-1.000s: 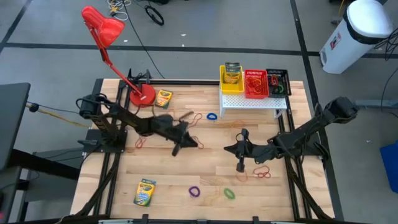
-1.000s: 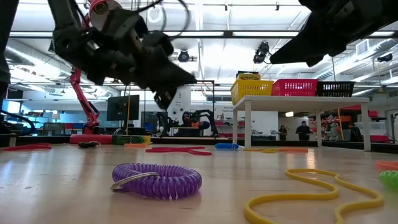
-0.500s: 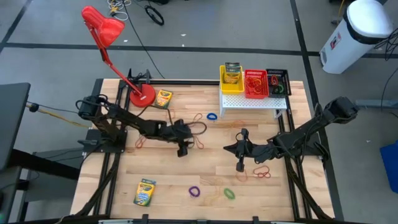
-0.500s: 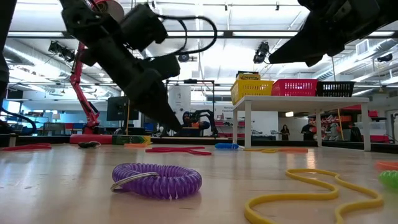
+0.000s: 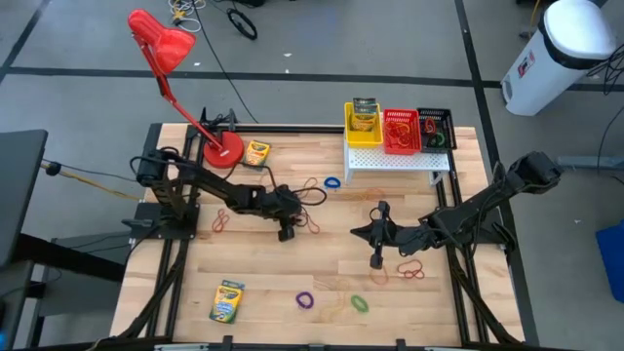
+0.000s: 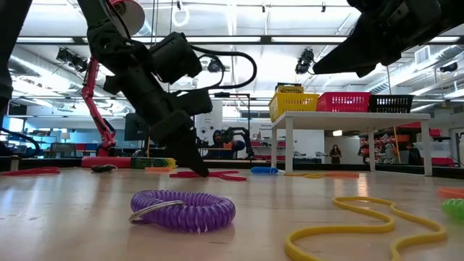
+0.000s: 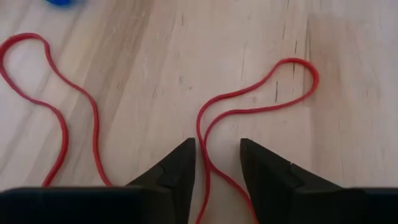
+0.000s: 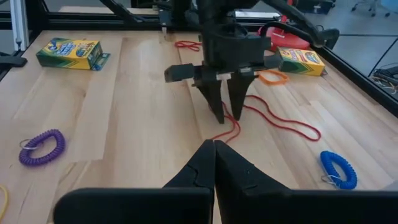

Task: Pick & Place Office Desk Supplies
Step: Put the red rubber band on the red basket

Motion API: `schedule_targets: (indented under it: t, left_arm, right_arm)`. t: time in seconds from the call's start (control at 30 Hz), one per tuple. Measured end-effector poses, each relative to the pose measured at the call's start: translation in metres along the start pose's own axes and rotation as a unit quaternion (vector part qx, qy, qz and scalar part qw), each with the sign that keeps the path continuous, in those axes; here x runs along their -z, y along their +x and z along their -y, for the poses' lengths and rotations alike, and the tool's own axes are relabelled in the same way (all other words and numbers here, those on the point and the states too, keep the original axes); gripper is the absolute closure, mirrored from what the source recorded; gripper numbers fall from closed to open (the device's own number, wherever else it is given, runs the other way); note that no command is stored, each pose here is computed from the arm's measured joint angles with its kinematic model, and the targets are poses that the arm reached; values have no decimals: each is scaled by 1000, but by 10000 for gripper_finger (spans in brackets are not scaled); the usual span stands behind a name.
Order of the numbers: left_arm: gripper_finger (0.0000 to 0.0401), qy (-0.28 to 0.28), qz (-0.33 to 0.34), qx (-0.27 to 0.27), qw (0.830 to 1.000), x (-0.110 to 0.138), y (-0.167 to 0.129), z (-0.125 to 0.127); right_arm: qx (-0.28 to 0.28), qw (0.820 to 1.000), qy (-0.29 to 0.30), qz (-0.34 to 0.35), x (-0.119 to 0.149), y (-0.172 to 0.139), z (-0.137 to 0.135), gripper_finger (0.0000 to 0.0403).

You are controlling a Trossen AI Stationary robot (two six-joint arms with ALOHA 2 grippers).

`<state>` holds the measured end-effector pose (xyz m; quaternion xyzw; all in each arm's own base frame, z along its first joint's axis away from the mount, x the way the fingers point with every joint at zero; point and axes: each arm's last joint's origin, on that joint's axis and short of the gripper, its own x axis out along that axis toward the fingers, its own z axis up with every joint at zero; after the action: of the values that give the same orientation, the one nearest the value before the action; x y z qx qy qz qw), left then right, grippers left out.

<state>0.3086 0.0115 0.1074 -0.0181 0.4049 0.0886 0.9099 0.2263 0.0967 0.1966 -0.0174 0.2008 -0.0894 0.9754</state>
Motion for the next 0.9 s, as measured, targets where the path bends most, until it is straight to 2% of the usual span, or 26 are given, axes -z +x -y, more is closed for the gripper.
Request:
schedule_targets:
  t: [0.1,0.27,0.43,0.57,0.67,0.77,0.9]
  left_arm:
    - [303,0,0,0,1000,0,0,0]
    - [386,-2,-10,-2,1000,0,-5,-2]
    - [395,11,1,-13,1000,-6,-21,-1]
    - [397,11,57,-1,998,-2,-33,4]
    - [397,5,131,19,991,6,-38,9]
    - [397,-4,226,62,972,13,-46,12]
    - [397,-21,336,102,936,21,-62,10]
  right_arm:
    - [0,1000,-1,0,0,0,0,398]
    - [0,1000,-1,0,0,0,0,398]
    - [0,1000,-1,0,0,0,0,398]
    - [-1,1000,7,0,0,0,0,398]
    - [0,1000,24,-1,1,1,-1,394]
    - [4,999,34,5,3,9,-2,376]
    - [13,999,31,32,4,28,-2,342]
